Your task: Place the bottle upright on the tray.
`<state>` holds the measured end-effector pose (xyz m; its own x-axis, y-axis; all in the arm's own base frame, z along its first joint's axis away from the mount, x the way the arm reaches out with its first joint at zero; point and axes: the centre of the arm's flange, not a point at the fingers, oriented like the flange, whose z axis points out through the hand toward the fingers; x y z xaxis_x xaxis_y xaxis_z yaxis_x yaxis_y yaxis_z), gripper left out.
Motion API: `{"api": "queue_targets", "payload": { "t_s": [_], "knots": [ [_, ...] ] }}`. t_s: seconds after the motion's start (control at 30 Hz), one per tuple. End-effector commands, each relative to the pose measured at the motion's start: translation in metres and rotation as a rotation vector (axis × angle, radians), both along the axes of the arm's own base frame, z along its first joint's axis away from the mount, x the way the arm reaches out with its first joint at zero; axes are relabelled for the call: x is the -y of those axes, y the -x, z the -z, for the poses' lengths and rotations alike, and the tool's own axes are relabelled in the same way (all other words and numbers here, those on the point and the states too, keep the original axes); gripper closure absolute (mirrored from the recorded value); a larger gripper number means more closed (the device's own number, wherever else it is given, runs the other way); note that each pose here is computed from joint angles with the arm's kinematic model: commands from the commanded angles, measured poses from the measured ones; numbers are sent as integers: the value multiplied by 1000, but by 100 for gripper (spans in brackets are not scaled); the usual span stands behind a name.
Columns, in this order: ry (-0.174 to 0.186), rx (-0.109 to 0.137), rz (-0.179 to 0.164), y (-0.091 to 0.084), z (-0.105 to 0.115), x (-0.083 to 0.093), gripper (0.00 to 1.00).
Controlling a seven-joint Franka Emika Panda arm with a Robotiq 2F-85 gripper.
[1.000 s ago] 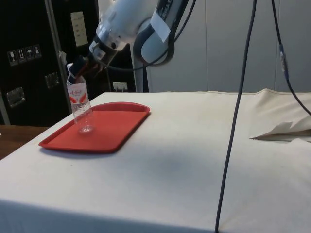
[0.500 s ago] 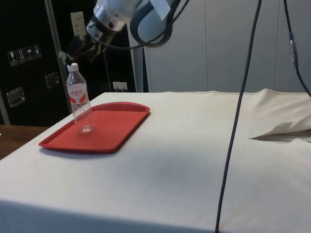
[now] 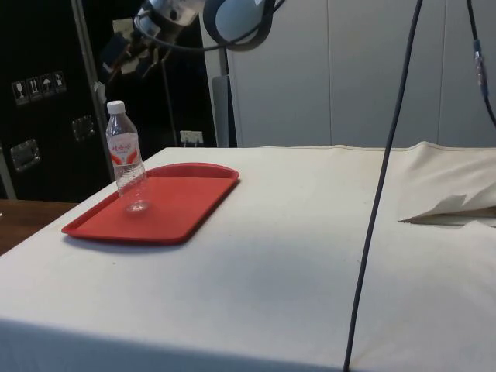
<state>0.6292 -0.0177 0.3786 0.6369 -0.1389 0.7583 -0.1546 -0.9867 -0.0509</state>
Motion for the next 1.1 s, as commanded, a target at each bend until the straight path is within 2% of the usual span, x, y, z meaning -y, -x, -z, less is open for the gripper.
{"api": "queue_targets", "payload": {
  "t_s": [0.0,0.27,0.3,0.33,0.57,0.6,0.63,0.87,0.9,0.93,1.07],
  "knots": [
    [-10,-7,-7,2,-3,-7,0],
    [-8,-3,7,-1,-23,-4,0],
    [3,7,13,-3,-23,3,0],
    [-8,-3,9,-1,-26,-4,0],
    [-9,-6,23,-3,-44,-3,0],
    [5,6,30,-6,-45,5,0],
    [-8,-5,26,-3,-46,-2,0],
    [-7,-8,41,-7,-64,1,0],
    [6,2,50,-9,-65,8,0],
    [-7,-8,43,-7,-65,1,0],
    [-8,-12,54,-10,-70,3,0]
  ]
}}
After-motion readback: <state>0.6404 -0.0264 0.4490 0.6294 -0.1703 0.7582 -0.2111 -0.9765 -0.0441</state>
